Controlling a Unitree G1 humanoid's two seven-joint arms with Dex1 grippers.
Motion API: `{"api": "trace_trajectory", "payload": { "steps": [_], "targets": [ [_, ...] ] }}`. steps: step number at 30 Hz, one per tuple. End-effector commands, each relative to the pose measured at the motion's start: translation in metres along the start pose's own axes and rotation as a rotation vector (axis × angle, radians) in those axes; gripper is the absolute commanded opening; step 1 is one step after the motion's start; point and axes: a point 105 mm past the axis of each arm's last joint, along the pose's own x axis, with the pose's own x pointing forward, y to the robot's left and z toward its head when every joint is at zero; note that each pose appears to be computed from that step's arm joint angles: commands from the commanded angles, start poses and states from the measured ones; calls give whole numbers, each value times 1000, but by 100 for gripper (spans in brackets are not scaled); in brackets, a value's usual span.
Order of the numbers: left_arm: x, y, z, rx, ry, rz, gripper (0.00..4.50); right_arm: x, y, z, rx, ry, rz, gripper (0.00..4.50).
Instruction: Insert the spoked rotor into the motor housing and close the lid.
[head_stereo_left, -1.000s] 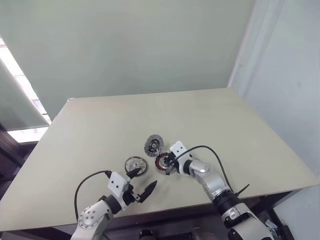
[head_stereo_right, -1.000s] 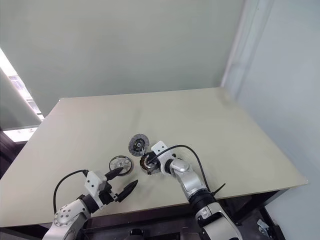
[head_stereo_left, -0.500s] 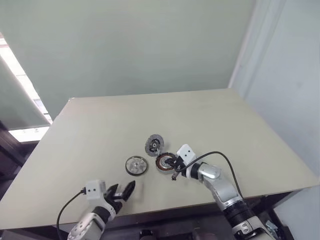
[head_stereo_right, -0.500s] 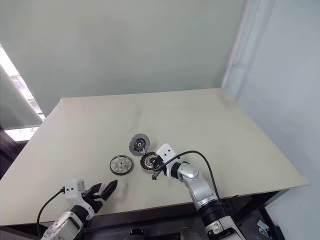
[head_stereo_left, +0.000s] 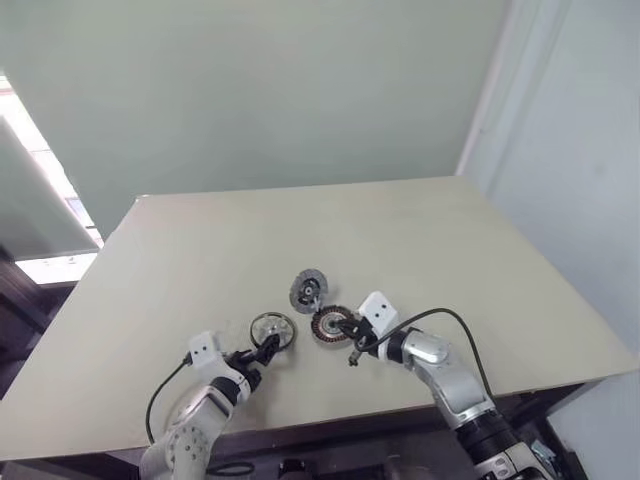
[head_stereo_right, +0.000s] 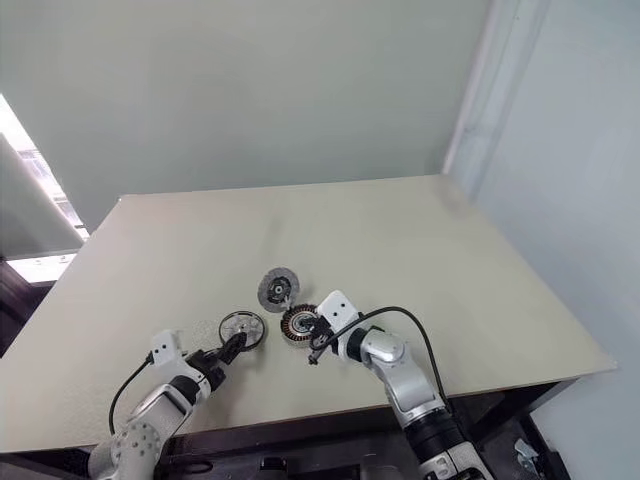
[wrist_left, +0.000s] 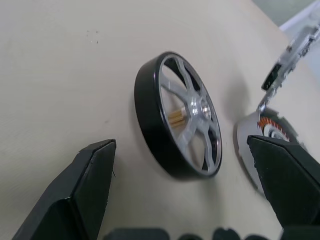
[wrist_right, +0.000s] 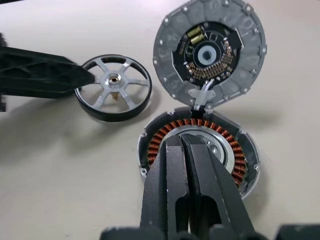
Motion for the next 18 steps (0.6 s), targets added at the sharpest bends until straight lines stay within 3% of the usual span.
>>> {"api": "trace_trajectory", "payload": {
  "steps": [1,5,6,9,14,18],
  "targets": [
    [8,-4,-1,-11,13,-3,450,-2,-1,17,-24,-56,-3,3],
    [21,-7,-7,-21,67,7,450,-5,-2,17,-24,-56,-12,3],
    [23,-7,-8,-20,76,12,432,-5,-2,17,-24,-56,-14,0],
    [27,-5,-11,-15,107,30,360,-6,-2,17,-26,-57,-16,0],
    [29,0,-16,-29,144,64,185,-9,-3,18,-30,-61,-22,0],
    [29,1,-16,-43,143,68,118,-10,-4,18,-32,-61,-25,0]
  ]
}}
